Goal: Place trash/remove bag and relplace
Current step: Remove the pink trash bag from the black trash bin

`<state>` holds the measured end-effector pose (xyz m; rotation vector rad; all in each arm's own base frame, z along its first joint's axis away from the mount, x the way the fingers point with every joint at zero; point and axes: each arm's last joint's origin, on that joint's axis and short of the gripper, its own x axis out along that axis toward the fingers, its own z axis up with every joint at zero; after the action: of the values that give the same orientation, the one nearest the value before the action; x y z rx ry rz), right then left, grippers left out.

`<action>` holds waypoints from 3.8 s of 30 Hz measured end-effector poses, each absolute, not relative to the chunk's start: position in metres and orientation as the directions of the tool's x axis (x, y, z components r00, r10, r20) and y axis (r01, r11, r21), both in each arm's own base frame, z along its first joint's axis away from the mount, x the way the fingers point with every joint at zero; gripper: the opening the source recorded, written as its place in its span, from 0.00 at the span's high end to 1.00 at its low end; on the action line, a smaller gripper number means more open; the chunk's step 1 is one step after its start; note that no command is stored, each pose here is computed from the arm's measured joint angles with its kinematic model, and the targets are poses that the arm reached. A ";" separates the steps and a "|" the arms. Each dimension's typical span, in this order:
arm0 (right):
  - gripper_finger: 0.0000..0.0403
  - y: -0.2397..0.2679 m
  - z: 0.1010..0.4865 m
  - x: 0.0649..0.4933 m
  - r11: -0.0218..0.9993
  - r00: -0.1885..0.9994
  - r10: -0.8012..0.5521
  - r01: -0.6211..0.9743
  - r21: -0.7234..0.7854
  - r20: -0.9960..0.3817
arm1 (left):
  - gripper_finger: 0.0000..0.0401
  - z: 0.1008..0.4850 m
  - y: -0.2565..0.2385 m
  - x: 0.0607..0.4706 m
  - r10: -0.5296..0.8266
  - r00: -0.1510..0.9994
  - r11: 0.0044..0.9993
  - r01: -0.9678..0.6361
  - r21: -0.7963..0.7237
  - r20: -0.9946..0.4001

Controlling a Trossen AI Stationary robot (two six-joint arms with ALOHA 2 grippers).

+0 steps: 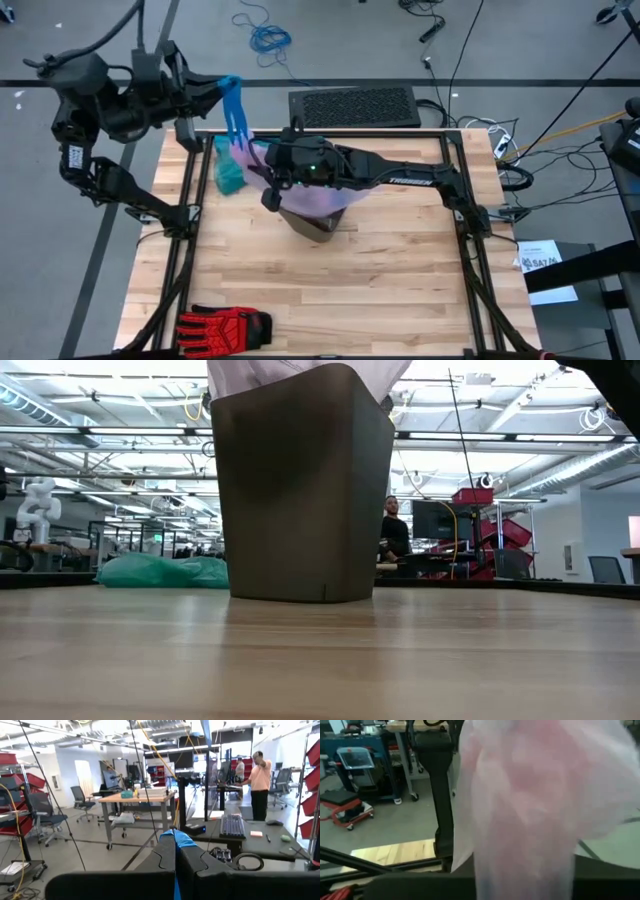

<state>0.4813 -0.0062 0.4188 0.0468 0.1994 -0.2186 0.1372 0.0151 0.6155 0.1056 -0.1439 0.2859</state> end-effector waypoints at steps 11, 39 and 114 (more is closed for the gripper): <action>1.00 -0.006 0.413 0.479 0.972 0.940 -0.209 0.231 0.050 -0.268 | 1.00 0.619 0.014 0.124 0.274 0.943 0.951 -0.295 0.091 0.188; 1.00 -0.039 0.491 0.414 0.934 0.932 -0.353 0.356 0.033 -0.087 | 0.42 0.620 0.014 0.122 0.273 0.942 0.959 -0.282 0.019 0.193; 1.00 -0.185 0.263 0.179 0.514 0.458 -0.649 0.853 0.093 -0.607 | 0.42 0.611 0.022 0.145 0.480 0.871 0.877 -0.478 -0.047 0.106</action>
<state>0.1791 -0.1847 0.2625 0.4169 0.5486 -0.9586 0.1448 0.0217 0.6105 -0.0194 -0.1154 0.5004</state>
